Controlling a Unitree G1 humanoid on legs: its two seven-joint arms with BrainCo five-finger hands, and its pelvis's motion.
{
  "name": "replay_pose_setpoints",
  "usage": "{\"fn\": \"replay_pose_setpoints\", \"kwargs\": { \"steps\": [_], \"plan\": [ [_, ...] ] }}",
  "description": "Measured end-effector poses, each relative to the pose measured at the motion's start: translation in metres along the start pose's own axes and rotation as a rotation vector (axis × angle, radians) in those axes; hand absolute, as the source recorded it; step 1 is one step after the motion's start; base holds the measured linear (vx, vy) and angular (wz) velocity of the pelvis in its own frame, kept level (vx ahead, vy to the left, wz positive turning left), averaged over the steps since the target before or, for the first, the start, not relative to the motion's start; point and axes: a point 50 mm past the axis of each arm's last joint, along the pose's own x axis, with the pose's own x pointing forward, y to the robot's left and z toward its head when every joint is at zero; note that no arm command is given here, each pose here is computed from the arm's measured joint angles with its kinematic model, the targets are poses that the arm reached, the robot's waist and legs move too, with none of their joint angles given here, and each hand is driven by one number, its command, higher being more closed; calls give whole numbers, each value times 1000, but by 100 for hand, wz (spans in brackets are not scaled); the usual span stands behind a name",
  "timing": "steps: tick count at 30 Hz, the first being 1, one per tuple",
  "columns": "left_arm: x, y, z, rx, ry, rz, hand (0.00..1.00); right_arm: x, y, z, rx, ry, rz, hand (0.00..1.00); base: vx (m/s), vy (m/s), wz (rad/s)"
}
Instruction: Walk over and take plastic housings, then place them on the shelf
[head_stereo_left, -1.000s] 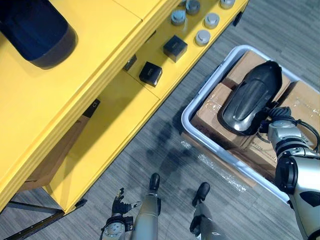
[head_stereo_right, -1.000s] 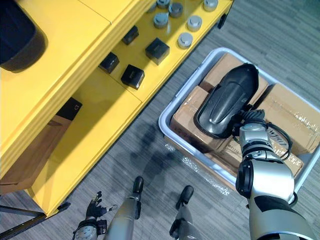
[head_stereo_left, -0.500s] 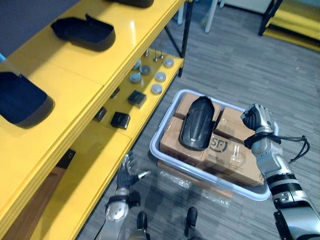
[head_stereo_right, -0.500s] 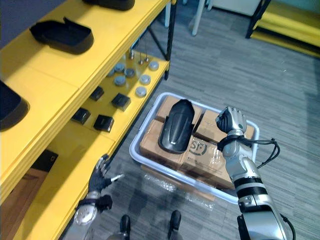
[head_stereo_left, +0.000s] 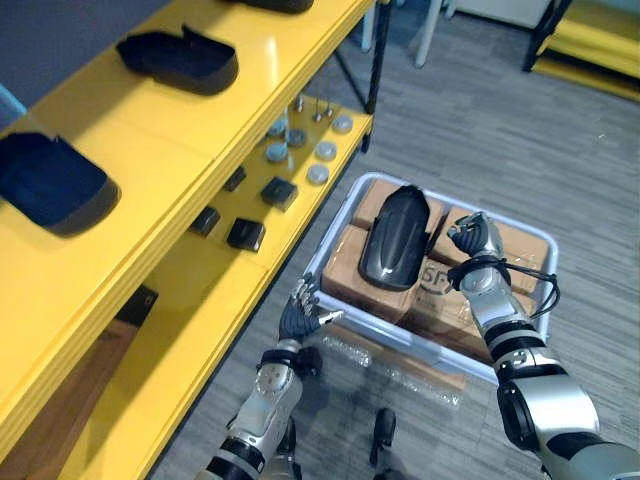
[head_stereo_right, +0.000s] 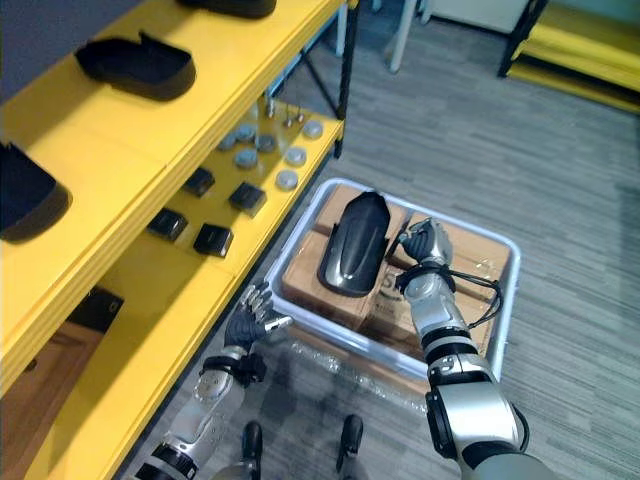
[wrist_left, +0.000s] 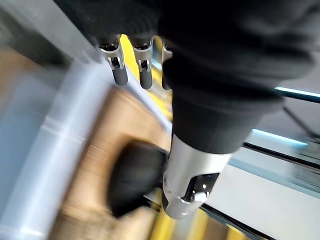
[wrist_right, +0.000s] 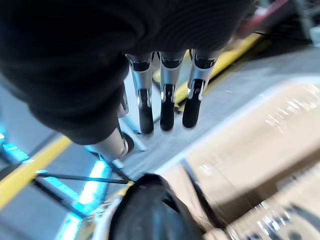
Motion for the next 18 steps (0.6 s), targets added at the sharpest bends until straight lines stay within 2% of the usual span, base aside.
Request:
{"fn": "replay_pose_setpoints", "kwargs": {
  "steps": [8, 14, 18],
  "plan": [
    [-25, 17, -46, 148, 173, 51, 0, 31, -76, 2, -6, 62, -230, 0, 62, 72, 10],
    [-37, 25, -65, 124, 257, 84, 0, 33, -94, -15, -90, 122, -246, 0, 34, 85, 0],
    [-36, 25, -66, 54, 268, 110, 0, 35, -112, -22, -70, 143, -277, 0, 13, 41, 0]
  ]
}}
